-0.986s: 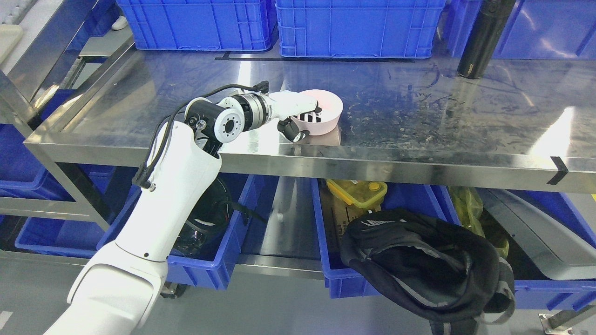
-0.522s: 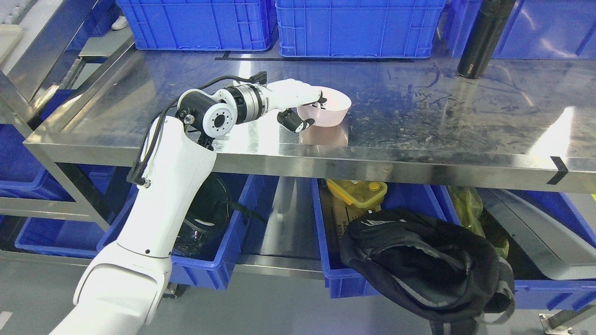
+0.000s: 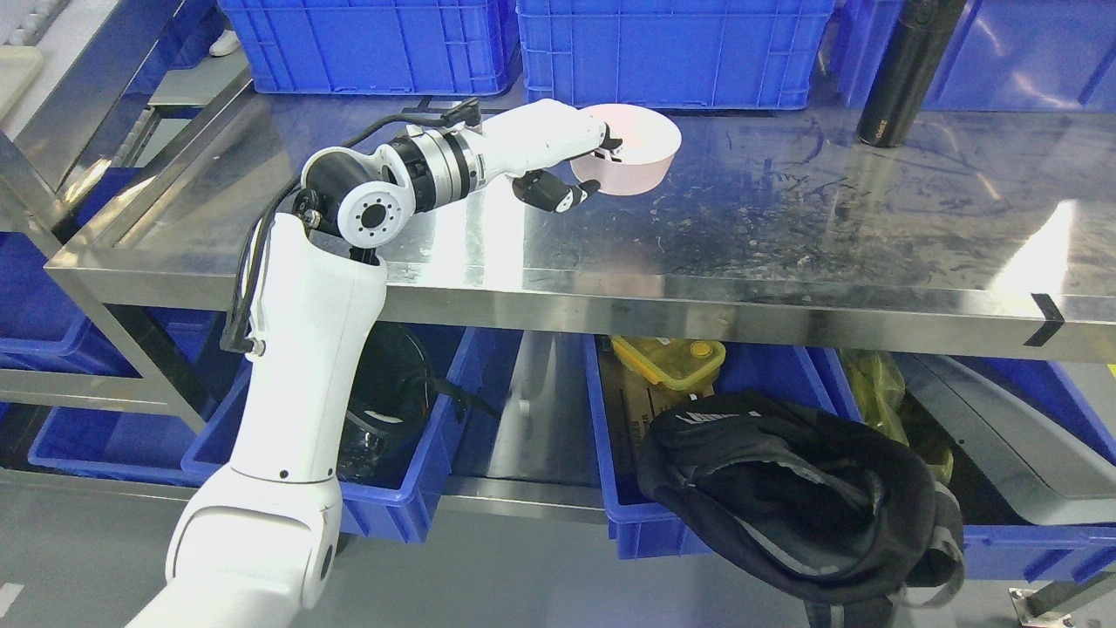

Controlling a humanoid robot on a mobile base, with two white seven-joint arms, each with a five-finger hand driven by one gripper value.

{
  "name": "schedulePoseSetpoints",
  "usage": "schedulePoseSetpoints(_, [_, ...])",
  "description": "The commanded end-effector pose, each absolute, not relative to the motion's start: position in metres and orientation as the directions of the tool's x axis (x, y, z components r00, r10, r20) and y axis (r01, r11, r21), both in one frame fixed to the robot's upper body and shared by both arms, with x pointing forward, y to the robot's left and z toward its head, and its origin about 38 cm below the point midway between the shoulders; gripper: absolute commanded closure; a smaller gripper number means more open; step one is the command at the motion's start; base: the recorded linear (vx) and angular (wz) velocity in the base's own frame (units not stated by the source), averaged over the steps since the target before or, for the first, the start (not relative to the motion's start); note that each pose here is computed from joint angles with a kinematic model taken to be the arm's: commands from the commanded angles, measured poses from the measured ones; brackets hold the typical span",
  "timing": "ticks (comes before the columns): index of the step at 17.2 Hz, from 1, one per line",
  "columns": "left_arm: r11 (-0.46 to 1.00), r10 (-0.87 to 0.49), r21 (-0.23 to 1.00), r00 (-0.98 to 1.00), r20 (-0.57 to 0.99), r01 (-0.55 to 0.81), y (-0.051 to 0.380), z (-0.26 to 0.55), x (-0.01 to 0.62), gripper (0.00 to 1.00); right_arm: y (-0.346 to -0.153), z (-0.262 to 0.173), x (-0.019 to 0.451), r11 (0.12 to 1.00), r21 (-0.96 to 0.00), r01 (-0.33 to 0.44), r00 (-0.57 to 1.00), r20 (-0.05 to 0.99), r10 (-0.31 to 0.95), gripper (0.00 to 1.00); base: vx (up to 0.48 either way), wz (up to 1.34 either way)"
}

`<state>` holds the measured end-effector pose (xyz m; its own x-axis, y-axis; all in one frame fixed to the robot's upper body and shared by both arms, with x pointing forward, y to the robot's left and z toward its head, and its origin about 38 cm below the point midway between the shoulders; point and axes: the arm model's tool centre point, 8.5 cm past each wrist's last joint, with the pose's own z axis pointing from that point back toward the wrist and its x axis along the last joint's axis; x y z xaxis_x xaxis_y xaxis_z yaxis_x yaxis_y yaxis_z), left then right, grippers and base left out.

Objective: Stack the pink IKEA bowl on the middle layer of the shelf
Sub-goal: 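Lift the pink bowl off the shelf with the left hand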

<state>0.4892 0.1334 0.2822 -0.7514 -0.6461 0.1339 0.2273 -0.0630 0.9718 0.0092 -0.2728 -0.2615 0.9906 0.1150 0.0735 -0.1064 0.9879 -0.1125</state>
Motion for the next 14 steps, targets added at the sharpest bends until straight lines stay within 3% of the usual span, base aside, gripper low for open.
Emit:
schedulePoseSetpoints(1, [0.072,-0.674,0.987,-0.722,0.154,0.143,0.171,0.3,0.477,0.99,-0.284,-0.261,0.0,0.986,-0.128,-0.107,0.991,0.066,0.116,0.0,0.0,0.0])
schedulePoseSetpoints(14, [-0.014,-0.576,0.996,-0.815,0.062,0.085,0.152,0.271,0.453,0.99,-0.284,-0.261,0.0,0.986,-0.128,-0.107,0.991,0.066,0.116,0.0,0.009,0.06])
